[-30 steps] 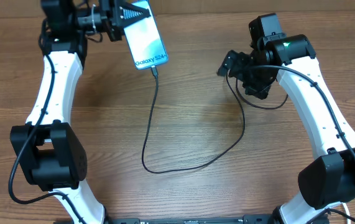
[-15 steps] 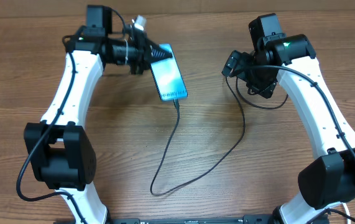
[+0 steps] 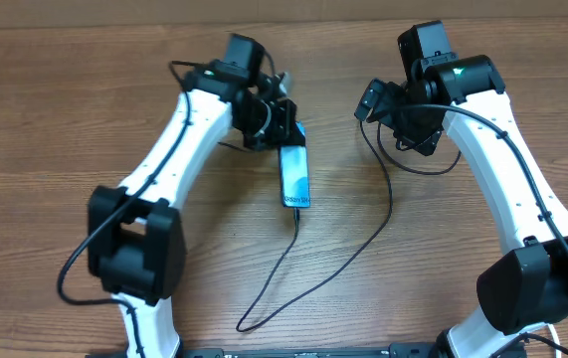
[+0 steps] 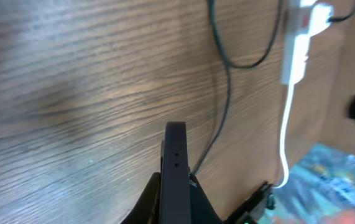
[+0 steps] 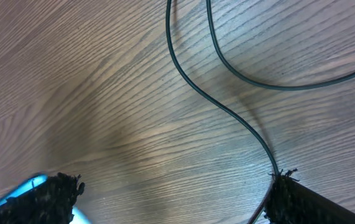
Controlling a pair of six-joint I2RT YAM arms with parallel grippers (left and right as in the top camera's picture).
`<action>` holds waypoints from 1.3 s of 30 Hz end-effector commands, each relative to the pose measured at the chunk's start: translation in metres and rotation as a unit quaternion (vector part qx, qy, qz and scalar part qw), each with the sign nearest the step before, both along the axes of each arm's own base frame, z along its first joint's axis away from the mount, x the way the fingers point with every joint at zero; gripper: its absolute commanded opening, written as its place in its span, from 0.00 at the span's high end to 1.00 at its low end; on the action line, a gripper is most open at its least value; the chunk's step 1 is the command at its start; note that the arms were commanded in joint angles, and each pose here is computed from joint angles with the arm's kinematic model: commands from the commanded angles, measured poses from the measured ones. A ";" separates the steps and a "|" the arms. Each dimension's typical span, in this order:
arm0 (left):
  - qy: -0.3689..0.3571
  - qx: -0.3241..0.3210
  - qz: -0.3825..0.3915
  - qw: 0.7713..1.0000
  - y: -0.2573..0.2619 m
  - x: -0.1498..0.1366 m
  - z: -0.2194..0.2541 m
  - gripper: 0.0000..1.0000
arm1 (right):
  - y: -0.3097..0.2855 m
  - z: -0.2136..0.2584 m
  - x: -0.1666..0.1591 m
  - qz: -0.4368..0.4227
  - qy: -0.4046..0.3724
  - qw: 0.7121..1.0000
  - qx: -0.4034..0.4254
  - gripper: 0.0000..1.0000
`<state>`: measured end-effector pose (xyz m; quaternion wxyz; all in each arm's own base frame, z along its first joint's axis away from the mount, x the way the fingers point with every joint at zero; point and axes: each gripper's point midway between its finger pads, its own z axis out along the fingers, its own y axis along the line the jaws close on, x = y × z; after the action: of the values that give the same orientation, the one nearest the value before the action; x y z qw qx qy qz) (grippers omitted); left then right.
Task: Plug charger to phone and switch on socket
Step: 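Lower the plugged phone onto the table with the left gripper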
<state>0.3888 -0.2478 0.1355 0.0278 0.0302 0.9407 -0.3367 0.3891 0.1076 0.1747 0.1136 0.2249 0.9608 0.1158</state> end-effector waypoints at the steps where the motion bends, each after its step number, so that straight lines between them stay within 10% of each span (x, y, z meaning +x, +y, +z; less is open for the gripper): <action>1: 0.017 0.025 -0.011 0.999 -0.003 0.003 -0.033 0.95 | -0.003 0.009 0.002 -0.001 -0.013 1.000 -0.005 0.00; 39: 0.062 0.061 0.032 0.996 0.003 0.014 -0.085 0.95 | -0.003 0.008 0.002 -0.001 -0.011 1.000 -0.006 0.00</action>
<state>0.4022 -0.2435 0.0492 -0.0178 -0.0139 0.9607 -0.2768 0.3874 0.1069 0.1742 0.1106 0.2254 0.9613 0.1135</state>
